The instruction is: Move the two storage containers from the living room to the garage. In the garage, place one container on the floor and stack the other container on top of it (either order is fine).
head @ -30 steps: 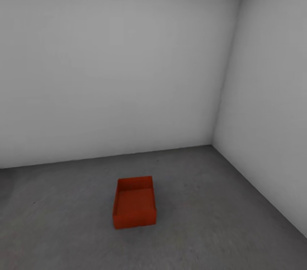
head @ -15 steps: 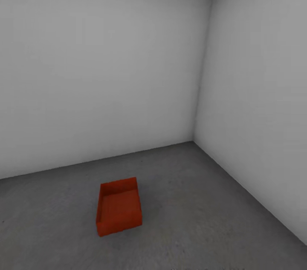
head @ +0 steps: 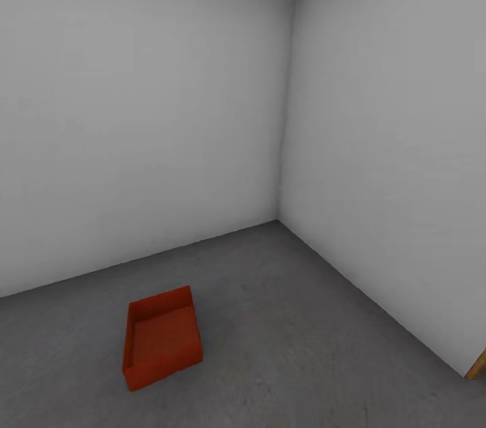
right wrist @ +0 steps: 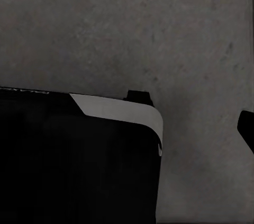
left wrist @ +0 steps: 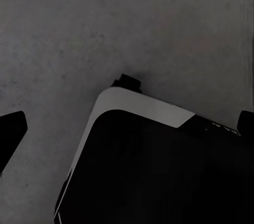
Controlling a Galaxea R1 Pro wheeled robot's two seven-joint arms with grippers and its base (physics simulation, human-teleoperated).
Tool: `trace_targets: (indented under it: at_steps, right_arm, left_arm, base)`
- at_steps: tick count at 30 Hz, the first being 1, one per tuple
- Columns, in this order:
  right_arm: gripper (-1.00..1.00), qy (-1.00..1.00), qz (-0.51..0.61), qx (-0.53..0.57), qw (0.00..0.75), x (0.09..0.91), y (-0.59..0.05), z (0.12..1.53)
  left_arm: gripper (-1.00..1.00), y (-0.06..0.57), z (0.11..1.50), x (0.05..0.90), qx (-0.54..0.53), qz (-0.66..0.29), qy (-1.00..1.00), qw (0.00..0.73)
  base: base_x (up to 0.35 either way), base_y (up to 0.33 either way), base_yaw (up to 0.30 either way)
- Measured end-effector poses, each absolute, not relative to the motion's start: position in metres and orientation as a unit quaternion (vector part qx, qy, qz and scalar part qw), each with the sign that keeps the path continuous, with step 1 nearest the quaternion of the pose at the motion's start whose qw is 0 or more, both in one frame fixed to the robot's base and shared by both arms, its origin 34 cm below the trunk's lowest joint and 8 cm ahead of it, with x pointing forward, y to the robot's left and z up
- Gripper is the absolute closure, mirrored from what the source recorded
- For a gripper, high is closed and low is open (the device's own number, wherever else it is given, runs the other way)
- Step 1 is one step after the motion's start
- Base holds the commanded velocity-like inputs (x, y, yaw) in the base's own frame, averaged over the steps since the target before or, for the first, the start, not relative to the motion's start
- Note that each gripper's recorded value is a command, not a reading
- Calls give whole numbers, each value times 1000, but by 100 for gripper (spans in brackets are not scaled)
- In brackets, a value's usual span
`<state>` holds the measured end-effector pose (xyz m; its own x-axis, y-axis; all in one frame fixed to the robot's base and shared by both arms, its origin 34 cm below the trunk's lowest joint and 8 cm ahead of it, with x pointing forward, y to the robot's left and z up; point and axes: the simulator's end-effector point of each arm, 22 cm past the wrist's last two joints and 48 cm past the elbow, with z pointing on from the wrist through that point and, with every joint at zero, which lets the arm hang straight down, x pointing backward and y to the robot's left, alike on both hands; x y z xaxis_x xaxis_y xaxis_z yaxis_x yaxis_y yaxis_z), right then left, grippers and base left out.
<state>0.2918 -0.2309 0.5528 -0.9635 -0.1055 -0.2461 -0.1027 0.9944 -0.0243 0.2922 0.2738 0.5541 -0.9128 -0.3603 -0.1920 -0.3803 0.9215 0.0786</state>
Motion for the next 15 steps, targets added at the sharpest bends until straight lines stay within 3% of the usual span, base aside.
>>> trace_targets:
  at_steps: [15]
  right_arm:
    - [-100,989,-2,-53,139,299,-225,556]
  left_arm:
    - [-100,275,555,295,-190,57,976,91]
  base:
    - [0,0,-260]
